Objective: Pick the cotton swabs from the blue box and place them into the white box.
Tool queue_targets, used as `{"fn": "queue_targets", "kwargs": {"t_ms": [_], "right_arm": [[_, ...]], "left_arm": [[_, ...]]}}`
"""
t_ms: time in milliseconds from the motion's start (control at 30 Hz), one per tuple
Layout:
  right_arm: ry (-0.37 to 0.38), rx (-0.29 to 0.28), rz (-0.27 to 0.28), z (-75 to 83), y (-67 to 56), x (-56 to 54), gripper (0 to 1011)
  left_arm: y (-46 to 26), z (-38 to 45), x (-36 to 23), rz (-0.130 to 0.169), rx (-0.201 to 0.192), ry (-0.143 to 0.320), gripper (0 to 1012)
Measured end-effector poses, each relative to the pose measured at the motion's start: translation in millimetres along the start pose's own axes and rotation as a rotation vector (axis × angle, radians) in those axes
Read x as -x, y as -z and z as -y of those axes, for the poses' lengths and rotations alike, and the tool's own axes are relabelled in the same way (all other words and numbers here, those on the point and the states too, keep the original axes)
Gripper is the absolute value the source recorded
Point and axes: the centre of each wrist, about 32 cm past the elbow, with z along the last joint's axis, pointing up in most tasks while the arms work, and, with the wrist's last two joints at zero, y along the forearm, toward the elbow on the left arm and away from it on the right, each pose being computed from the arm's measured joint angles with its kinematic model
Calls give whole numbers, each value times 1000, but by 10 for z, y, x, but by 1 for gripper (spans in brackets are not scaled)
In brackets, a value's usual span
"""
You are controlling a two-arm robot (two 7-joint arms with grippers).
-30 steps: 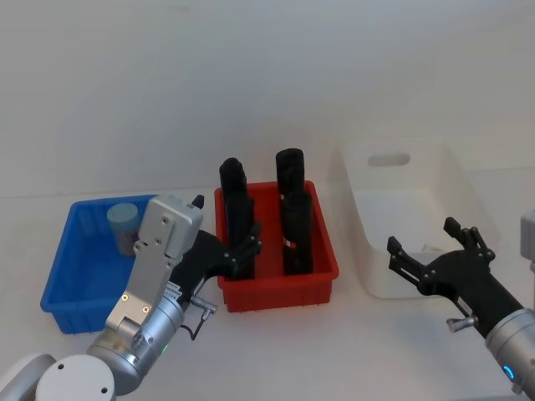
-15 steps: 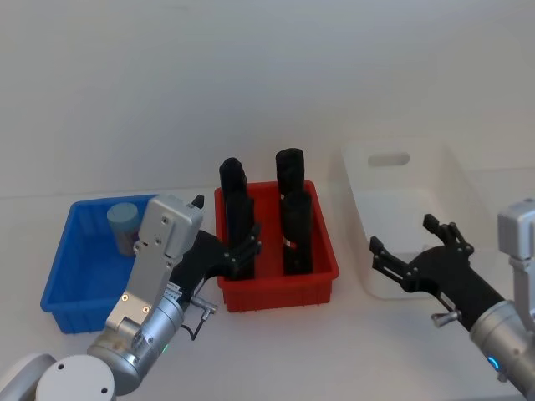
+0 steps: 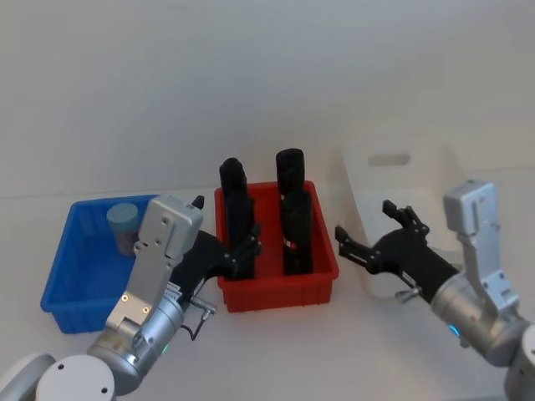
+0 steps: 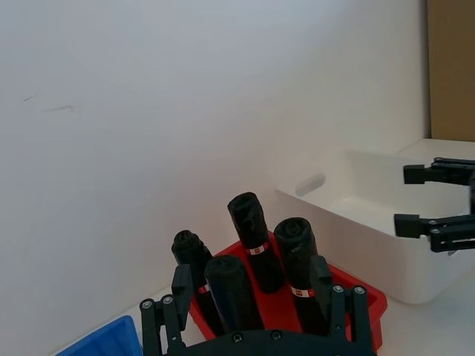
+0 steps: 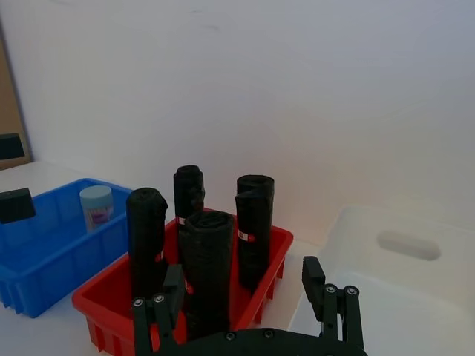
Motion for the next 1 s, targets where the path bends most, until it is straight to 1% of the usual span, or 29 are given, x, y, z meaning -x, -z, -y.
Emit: {"fn": "queue_targets", "kwargs": {"t_ms": [33,133,167,200,233,367,433,533,667,700,800,1000], "right_arm": [[-11,1,3,-72,16,-13,1002],[-25,5,8,-169,39,-36,1002],[-37,4,12,-230,50,-47,1002],[-40,5,12,-257,56,-53,1001],[-52,1,17,-329,52,-65,1001],[-74,8,22,-440,92,-86,1001],[-95,10,28,-562,116,-107,1001],[-109,12,31,-643,134,-120,1002],[-135,19,34,-808,178,-142,1002],[-135,19,34,-808,178,-142,1001],[-155,25,35,-924,211,-153,1002],[-179,34,34,-1053,253,-162,1001]], "left_arm": [[0,0,0,0,0,0,1003],[0,0,0,0,0,0,1003],[0,0,0,0,0,0,1003],[0,0,0,0,0,0,1003],[0,0,0,0,0,0,1003],[0,0,0,0,0,0,1003],[0,0,0,0,0,0,1003],[0,0,0,0,0,0,1003],[0,0,0,0,0,0,1003],[0,0,0,0,0,0,1003],[0,0,0,0,0,0,1003],[0,0,0,0,0,0,1003]]}}
